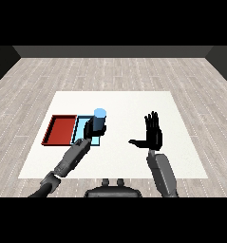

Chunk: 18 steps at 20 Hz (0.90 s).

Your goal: Pick the blue can and put it in the blue box

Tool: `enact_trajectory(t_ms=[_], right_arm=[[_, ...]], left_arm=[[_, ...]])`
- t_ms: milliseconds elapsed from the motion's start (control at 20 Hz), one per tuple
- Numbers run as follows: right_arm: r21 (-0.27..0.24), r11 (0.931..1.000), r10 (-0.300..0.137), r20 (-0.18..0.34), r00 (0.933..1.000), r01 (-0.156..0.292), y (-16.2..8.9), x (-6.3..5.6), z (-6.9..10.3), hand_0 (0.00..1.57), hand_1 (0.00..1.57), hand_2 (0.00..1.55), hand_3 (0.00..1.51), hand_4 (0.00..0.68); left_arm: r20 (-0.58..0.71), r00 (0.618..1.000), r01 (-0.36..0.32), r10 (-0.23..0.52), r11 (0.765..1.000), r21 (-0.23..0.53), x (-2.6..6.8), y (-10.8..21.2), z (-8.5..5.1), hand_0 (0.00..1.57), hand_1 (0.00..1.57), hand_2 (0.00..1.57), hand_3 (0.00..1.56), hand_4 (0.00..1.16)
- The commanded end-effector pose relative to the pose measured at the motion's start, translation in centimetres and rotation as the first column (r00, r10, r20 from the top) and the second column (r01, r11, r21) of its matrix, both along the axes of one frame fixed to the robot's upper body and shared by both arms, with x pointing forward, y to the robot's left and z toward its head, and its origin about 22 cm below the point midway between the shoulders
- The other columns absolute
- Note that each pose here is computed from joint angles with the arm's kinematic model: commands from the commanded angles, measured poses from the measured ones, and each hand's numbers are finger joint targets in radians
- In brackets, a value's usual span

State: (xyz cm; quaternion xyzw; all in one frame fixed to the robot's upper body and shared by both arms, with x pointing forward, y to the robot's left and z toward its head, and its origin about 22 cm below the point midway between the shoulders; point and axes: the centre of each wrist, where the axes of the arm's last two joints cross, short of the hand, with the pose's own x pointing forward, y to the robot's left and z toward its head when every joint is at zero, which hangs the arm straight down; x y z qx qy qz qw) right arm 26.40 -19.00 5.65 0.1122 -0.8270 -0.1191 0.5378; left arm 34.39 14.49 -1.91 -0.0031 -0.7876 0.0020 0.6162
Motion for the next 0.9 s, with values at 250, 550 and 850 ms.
enact_trajectory(t_ms=[250, 550, 850], right_arm=[[0.068, 0.9971, -0.034, -0.022, 0.9992, 0.035, -2.7, -0.4, -2.5, 0.00, 0.00, 0.00, 0.00, 0.000], [0.053, 0.9984, -0.019, -0.045, 0.9988, 0.022, -3.0, 0.0, -1.1, 0.00, 0.00, 0.00, 0.00, 0.000], [0.060, 0.9965, -0.055, -0.063, 0.9965, 0.058, -2.1, -0.2, -2.7, 0.00, 0.00, 0.00, 0.00, 0.000]], left_arm=[[-0.104, 0.969, -0.188, 0.225, 0.940, 0.284, 3.76, 7.3, 1.4, 1.57, 1.57, 1.57, 1.50, 1.11], [-0.301, 0.890, -0.163, 0.343, 0.854, 0.493, 4.08, 7.7, -0.3, 1.57, 1.57, 1.52, 1.40, 1.00], [-0.515, 0.711, -0.080, 0.479, 0.783, 0.617, 2.74, 9.6, -4.3, 0.95, 0.95, 0.85, 0.44, 0.88]])
